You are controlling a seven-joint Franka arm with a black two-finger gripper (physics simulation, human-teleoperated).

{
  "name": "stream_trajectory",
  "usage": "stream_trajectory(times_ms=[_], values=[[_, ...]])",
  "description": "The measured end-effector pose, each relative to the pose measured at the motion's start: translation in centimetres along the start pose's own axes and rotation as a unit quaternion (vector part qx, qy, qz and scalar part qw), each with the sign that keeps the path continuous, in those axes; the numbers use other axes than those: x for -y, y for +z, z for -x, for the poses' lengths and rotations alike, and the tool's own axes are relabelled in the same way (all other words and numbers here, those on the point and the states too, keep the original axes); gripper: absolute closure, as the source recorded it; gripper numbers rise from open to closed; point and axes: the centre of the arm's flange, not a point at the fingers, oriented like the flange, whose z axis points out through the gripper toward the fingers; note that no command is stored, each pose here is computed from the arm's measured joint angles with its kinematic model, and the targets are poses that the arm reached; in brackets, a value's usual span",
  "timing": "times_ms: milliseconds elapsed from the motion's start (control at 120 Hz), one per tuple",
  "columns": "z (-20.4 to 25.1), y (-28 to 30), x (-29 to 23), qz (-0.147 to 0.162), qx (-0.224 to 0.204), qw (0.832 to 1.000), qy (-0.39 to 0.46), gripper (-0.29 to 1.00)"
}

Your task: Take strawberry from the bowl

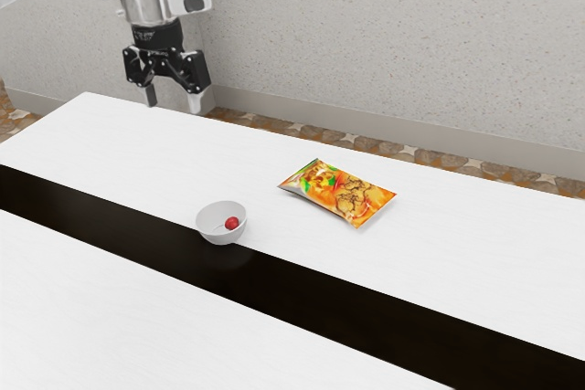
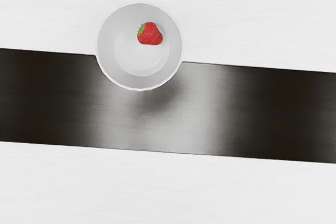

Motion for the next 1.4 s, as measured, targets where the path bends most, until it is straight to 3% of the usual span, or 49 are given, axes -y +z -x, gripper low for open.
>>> stream_trajectory(times_ms=[167,250,425,567,692,833,1000,1217,1400], values=[[-1.2,2.6,-0.1,0.005,0.007,1.000,0.009,0.00],[-2.5,5.0,-0.5,0.023,0.014,1.000,0.005,0.00],[-3.3,10.0,2.5,0.066,0.031,0.995,-0.069,0.00],[-3.5,13.2,2.7,0.079,0.040,0.989,-0.118,0.08],[-4.1,13.6,1.0,0.082,0.034,0.986,-0.141,0.21],[-7.2,14.5,-1.6,0.075,0.021,0.985,-0.157,0.27],[-8.9,18.1,-1.2,0.061,0.027,0.980,-0.190,0.33],[-7.6,20.1,1.0,0.067,0.029,0.968,-0.239,0.39],[-9.0,22.1,1.7,0.066,0.014,0.964,-0.257,0.40]])
